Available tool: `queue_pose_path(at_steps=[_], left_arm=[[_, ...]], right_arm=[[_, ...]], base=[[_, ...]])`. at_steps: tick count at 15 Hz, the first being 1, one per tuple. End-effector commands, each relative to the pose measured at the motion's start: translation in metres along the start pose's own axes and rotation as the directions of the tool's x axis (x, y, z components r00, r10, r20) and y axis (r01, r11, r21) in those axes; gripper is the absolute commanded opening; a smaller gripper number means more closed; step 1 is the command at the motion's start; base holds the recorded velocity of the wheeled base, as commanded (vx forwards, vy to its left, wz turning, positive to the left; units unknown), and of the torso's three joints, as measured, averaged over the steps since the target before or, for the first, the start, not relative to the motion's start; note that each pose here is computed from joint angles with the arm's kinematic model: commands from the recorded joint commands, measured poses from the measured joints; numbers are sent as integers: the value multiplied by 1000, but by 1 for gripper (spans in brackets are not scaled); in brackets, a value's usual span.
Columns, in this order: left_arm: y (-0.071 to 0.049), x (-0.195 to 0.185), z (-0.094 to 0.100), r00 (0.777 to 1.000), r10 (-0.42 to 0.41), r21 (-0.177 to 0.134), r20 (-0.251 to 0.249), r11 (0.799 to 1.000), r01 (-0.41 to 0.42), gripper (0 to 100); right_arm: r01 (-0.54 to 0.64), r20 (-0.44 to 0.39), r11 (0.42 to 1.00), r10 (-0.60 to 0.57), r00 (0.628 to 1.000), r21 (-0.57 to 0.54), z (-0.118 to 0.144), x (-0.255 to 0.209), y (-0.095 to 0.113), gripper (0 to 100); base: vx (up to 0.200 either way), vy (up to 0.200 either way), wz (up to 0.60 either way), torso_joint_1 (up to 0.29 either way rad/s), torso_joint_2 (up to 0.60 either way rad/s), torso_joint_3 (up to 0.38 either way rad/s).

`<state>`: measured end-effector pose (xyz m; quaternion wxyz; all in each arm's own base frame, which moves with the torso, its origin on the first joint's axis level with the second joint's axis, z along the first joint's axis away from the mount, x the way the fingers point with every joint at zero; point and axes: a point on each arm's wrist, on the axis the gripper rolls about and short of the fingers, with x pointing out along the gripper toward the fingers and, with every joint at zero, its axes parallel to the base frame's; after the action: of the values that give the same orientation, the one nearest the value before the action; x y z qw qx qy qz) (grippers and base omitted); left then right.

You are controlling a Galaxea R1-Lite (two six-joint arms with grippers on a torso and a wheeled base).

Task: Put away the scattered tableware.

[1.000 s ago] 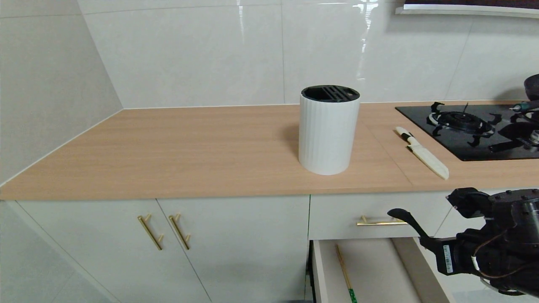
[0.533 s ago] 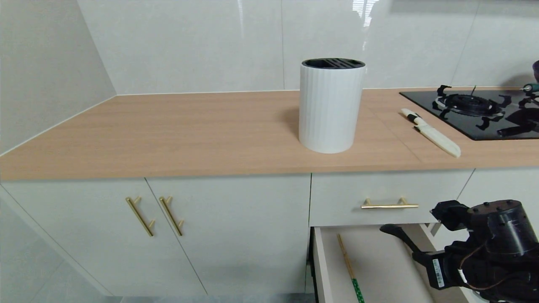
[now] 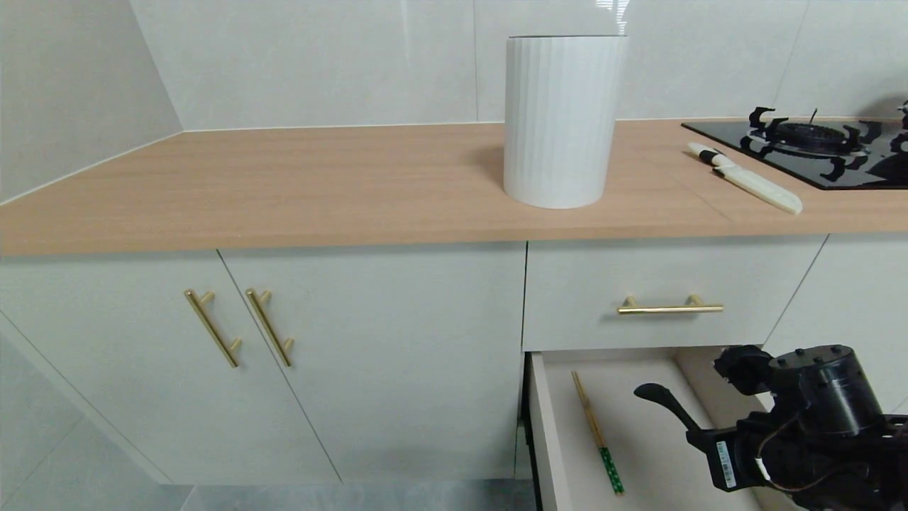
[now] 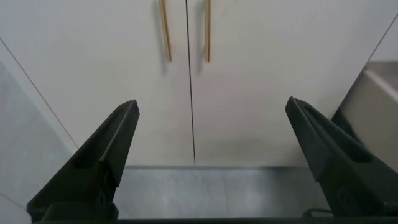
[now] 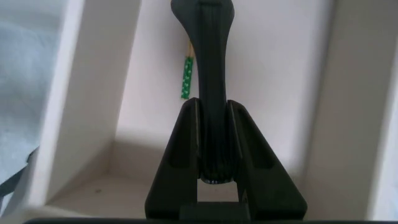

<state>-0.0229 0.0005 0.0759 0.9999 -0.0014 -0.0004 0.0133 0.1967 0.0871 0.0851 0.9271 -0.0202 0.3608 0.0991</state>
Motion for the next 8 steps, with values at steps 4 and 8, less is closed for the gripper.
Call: queue_pose_path(at_steps=[4, 8], left_arm=[[0, 0, 0, 1000, 1, 0, -1, 1000, -1, 100], [0, 0, 0, 1000, 1, 0, -1, 1000, -1, 100]], right_arm=[[7, -36, 1000, -7, 999, -6, -4, 9, 1, 0], [36, -60, 999, -35, 998, 17, -7, 37, 3, 0]], base=[[0, 0, 0, -68, 351, 267], [0, 0, 0, -11, 43, 22]])
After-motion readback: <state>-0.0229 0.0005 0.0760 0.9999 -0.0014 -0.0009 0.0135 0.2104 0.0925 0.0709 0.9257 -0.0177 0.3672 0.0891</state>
